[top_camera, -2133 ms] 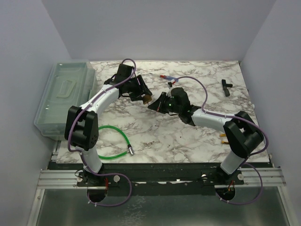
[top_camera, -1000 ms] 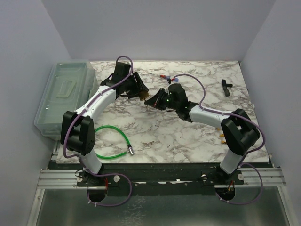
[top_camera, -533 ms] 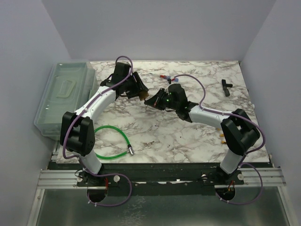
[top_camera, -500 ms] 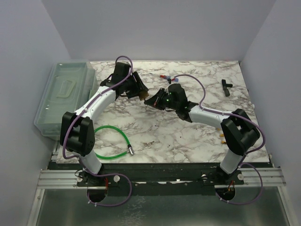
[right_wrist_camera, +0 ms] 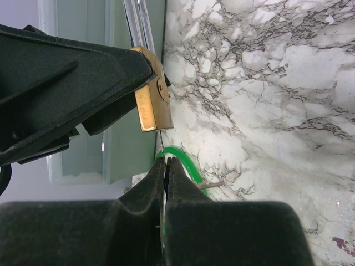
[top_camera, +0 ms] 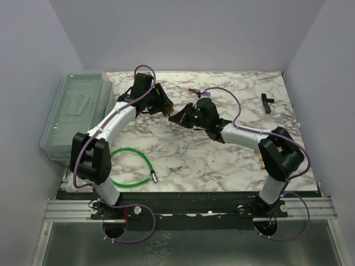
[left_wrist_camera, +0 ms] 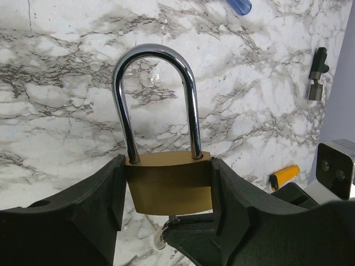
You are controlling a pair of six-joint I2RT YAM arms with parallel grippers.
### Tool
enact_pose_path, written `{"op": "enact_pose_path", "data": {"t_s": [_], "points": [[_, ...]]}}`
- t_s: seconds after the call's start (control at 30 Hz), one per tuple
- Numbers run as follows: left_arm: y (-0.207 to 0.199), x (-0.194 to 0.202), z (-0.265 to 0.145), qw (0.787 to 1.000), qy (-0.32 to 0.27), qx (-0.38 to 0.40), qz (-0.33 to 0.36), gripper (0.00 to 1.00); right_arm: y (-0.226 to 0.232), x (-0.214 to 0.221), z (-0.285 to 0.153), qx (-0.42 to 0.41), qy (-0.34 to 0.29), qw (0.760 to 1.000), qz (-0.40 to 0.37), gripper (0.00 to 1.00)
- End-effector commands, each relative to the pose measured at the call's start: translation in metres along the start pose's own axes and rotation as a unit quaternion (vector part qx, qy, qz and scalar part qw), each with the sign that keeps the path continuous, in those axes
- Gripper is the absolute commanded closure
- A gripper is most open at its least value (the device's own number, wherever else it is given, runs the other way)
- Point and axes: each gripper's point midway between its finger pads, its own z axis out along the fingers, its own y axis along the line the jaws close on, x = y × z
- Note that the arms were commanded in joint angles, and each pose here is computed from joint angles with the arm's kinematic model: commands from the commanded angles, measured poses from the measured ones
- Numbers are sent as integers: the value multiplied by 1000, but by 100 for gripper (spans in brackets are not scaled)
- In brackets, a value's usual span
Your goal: Unlock with the key
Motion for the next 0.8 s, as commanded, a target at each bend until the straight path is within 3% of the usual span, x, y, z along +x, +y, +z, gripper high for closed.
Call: {"op": "enact_pose_path", "data": {"t_s": [0.0, 0.3, 0.63, 0.77], "points": [[-17, -1, -23, 1000, -8, 26, 1, 100, -8, -32, 10, 27, -72, 997, 12, 100], [-19, -4, -29, 999, -18, 28, 6, 100, -9, -39, 14, 48, -82, 995, 33, 100], [-27, 0, -29, 999, -6, 50, 7, 100, 16, -45, 8, -49, -113, 991, -53, 100], [-29, 2, -29, 998, -1, 58, 6, 100, 12, -51, 7, -35, -126, 989, -70, 100]]}}
